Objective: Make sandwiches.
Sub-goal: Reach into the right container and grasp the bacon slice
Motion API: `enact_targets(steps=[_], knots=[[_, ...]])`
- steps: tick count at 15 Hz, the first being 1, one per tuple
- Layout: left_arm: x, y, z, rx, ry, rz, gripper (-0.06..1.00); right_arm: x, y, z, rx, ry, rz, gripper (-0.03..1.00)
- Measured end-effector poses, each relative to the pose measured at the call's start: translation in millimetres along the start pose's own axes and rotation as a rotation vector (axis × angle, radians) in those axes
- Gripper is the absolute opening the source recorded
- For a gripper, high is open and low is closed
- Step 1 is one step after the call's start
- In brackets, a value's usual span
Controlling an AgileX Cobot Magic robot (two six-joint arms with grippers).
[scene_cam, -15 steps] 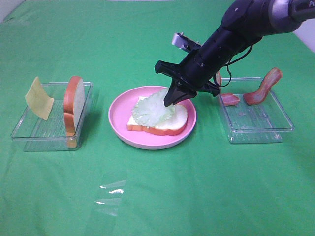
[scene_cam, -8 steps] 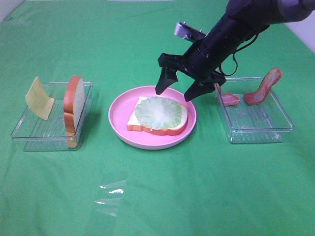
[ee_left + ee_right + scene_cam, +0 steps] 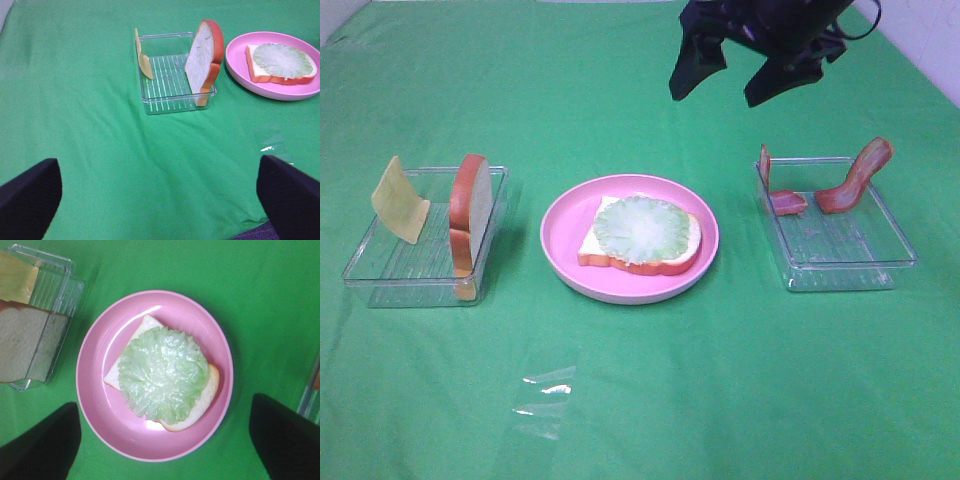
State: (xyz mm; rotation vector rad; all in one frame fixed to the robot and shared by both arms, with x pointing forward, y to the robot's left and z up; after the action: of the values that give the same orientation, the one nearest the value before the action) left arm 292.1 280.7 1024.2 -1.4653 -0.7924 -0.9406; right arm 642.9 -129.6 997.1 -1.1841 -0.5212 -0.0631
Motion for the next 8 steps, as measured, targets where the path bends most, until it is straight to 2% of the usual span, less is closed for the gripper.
enact_targets(steps=[1,3,4,5,6,8], knots=[[0,0,0,0.000,0.000,0.000,0.97,1,-14,-11,-0.010,0.024,-0.007,0.87],[0,0,0,0.000,0.000,0.000,0.97,-1,-33,-53,-0.051,0.105,0.020,0.87],[0,0,0,0.000,0.000,0.000,0.97,-1,-38,-66,-0.066,0.127,0.021,0.87],[0,0,0,0.000,0.000,0.000,0.97,1,-52,-112,-0.112,0.214,0.006,0.87],[0,0,0,0.000,0.000,0.000,0.97,1,-54,-123,-0.119,0.234,0.007,0.87],[0,0,0,0.000,0.000,0.000,0.97,-2,-51,-160,-0.136,0.305,0.034,0.87]])
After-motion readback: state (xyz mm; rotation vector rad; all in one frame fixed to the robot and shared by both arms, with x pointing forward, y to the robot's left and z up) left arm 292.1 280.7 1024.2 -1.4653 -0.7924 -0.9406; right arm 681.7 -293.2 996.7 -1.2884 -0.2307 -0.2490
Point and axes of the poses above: a point on each arm's last joint axis where the gripper is mounted, y pointing out along that axis toward the gripper, z along the wrist's bending axis when the last joint is at zero, x = y × z, the point moved 7 cm from there along y, pointing out along that axis toward the gripper, and after that the axes turned 1 degree about y, right-handed, at the moved point
